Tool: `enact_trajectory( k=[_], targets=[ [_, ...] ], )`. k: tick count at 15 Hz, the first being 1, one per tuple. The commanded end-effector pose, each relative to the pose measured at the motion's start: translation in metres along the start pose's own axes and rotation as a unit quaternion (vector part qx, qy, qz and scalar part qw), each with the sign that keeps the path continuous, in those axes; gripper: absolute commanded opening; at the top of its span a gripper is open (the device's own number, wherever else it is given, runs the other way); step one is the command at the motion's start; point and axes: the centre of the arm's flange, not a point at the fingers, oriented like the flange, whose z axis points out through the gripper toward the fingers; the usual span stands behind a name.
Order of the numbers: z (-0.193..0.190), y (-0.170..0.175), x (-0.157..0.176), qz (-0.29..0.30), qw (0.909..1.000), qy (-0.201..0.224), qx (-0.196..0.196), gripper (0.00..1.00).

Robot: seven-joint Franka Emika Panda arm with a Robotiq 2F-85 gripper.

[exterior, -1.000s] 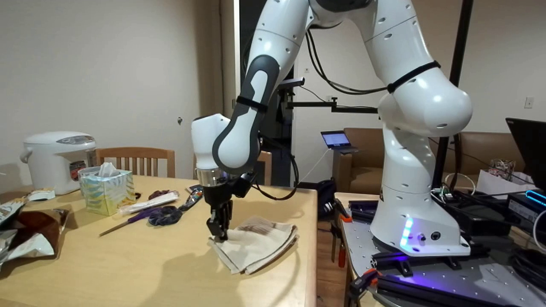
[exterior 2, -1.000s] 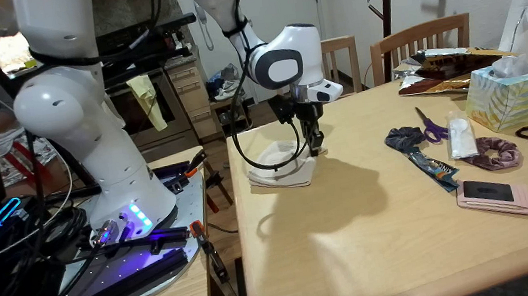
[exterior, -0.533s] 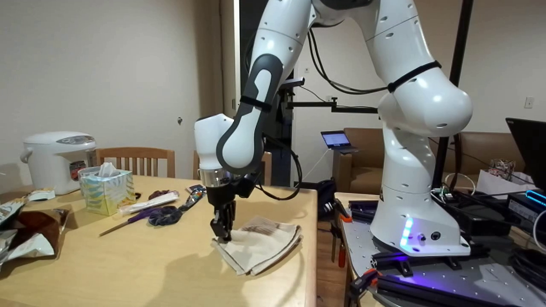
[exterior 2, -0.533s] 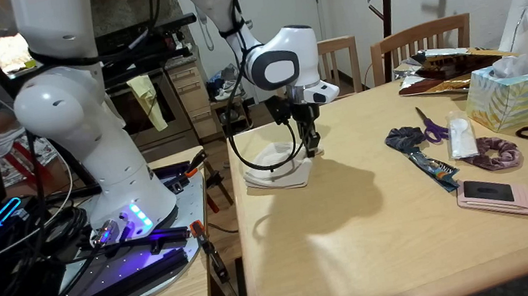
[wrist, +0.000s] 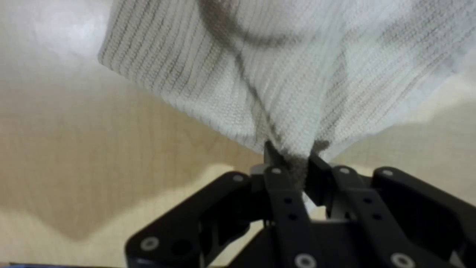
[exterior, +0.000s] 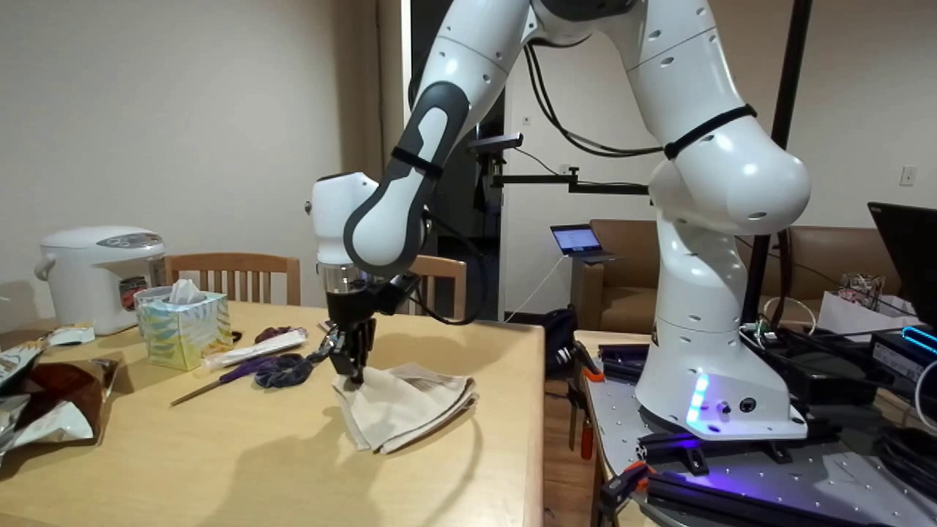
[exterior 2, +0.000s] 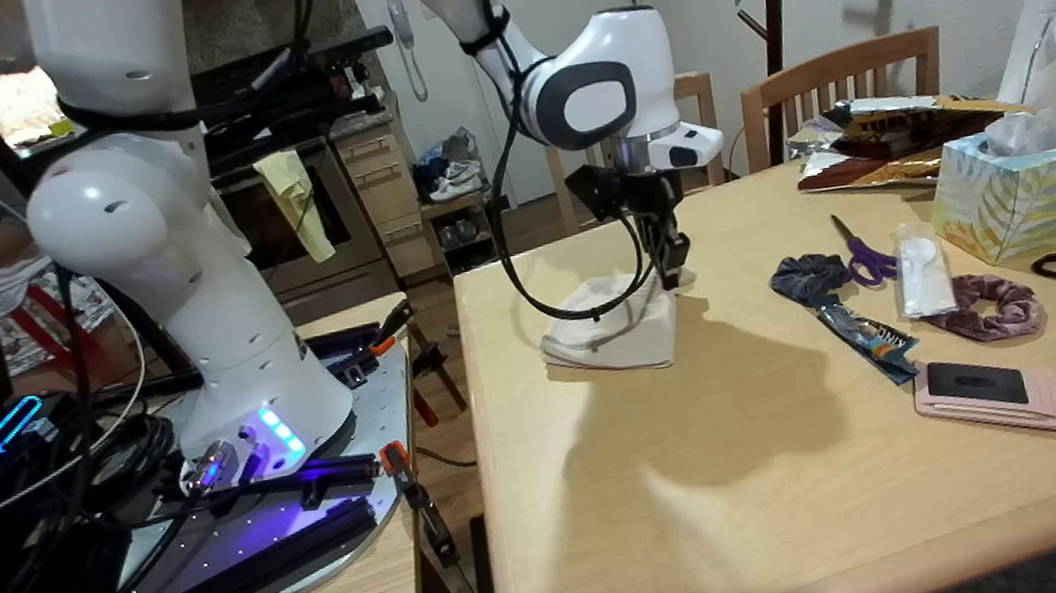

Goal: Move the plastic spoon forward then wipe the table with the cloth.

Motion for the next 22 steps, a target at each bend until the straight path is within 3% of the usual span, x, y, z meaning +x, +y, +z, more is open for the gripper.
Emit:
enact_trajectory(
  k=[1, 6, 13, 22],
  targets=[
    [-0.013, 0.012, 0.033, -0.017, 0.9998, 0.000, -0.011, 0.04],
    [-0.014, 0.021, 0.053, -0.033, 0.9993, -0.010, -0.016, 0.04],
    [0.024, 0.019, 0.050, -0.037, 0.9992, -0.011, -0.014, 0.04],
    [0.038, 0.018, -0.008, 0.000, 0.9998, -0.016, -0.016, 0.04]
  ],
)
